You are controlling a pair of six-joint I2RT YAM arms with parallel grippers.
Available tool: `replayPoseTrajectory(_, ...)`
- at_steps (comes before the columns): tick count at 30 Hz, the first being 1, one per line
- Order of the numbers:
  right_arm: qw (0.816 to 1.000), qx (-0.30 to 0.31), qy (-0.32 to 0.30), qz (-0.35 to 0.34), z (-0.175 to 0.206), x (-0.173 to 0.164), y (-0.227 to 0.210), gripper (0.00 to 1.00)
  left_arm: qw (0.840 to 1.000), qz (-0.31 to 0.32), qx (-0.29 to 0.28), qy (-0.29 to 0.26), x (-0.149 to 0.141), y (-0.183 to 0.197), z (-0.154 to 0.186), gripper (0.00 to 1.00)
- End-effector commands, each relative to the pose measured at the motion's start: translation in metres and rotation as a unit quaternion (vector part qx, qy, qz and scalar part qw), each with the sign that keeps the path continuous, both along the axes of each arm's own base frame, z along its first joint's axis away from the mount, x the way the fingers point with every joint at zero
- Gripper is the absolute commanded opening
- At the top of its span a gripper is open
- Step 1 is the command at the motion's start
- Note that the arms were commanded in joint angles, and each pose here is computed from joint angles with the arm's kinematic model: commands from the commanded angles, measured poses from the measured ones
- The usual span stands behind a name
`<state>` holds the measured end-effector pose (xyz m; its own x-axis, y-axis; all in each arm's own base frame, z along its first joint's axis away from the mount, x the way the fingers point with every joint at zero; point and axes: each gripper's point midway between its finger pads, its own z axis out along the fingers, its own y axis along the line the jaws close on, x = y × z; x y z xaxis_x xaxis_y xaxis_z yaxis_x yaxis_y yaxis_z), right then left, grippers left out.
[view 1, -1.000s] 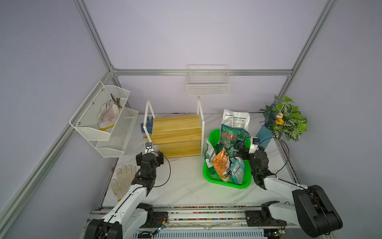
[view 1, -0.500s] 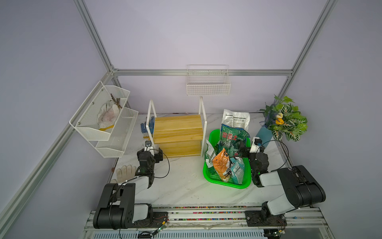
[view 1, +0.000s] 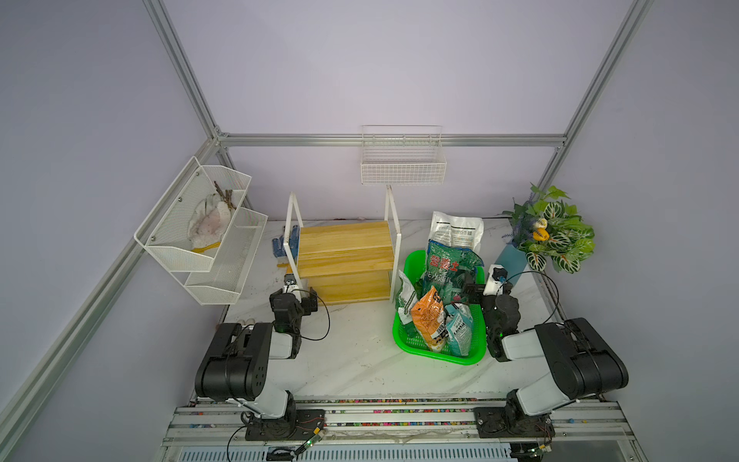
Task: Take down the fertilizer bag from the shelf
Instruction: Reset both arms
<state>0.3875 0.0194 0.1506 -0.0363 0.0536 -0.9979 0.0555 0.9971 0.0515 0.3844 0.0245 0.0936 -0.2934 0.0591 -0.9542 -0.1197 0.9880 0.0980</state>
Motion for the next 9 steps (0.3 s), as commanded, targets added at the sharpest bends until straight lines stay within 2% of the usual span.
replayPoseTrajectory(1,0.999,-0.016,0.034,-0.032,-0.0172,0.0019,-0.015,1.0,1.0,-0.001,0.001,-0.021,0.0162,-0.0028,0.019,1.0)
replayPoseTrajectory(9,0.999,-0.01,0.041,-0.024,-0.0187,0.0049,-0.0168,1.0,1.0,0.014,-0.002,-0.019,0.0179,0.0022,0.0191,1.0)
